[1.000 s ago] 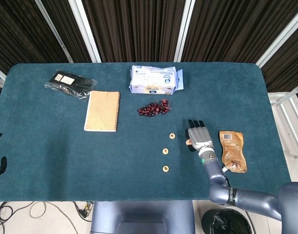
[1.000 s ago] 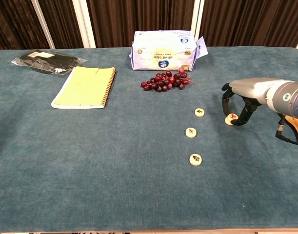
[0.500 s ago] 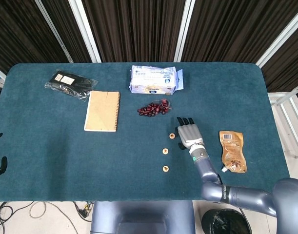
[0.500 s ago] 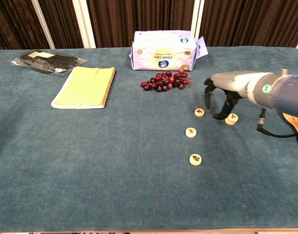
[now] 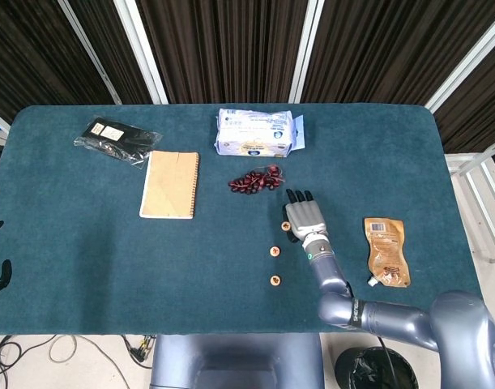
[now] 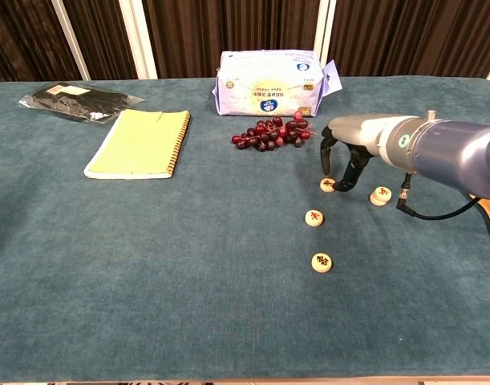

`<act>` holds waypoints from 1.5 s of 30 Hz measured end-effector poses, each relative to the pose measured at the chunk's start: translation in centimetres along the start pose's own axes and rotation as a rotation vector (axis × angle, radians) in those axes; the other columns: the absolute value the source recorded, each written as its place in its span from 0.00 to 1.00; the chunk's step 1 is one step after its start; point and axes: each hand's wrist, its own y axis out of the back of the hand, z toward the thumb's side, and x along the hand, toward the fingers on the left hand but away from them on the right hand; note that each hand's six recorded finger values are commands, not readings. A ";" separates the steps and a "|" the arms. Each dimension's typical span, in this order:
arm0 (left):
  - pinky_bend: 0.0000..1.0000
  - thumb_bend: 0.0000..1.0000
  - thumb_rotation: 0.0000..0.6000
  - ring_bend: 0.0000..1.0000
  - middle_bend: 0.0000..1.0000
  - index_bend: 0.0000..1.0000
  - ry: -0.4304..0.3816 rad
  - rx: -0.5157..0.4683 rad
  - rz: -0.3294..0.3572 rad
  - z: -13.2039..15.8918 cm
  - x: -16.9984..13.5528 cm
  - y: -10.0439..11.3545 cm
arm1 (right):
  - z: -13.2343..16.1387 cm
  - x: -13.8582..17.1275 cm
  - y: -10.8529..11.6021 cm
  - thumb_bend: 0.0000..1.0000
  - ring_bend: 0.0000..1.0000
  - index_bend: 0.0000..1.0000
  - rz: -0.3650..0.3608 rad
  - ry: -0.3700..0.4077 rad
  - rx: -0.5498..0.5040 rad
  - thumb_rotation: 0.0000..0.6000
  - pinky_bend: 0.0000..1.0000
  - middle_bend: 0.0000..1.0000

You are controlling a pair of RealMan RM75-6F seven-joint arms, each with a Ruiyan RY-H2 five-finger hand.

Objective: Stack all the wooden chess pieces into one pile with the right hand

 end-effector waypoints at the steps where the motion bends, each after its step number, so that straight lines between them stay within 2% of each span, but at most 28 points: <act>1: 0.00 0.49 1.00 0.00 0.00 0.13 0.000 0.000 0.000 0.0 0.0 0.0 | 0.1 -0.1 -0.1 0.41 0.00 0.45 0.001 0.001 0.002 1.00 0.00 0.00; 19: 0.00 0.49 1.00 0.00 0.00 0.13 0.000 0.000 -0.001 0.0 0.0 0.0 | -0.2 -1.1 -0.6 0.41 0.00 0.45 0.005 -0.026 0.000 1.00 0.00 0.00; 40: 0.00 0.49 1.00 0.00 0.00 0.13 0.004 -0.002 -0.002 -0.1 0.1 0.0 | -0.2 -1.4 -1.1 0.41 0.00 0.46 0.014 -0.024 0.005 1.00 0.00 0.00; 45: 0.00 0.49 1.00 0.00 0.00 0.13 0.004 -0.003 -0.002 -0.2 0.1 0.0 | -0.2 -1.4 -1.2 0.41 0.00 0.48 0.017 -0.025 0.003 1.00 0.00 0.00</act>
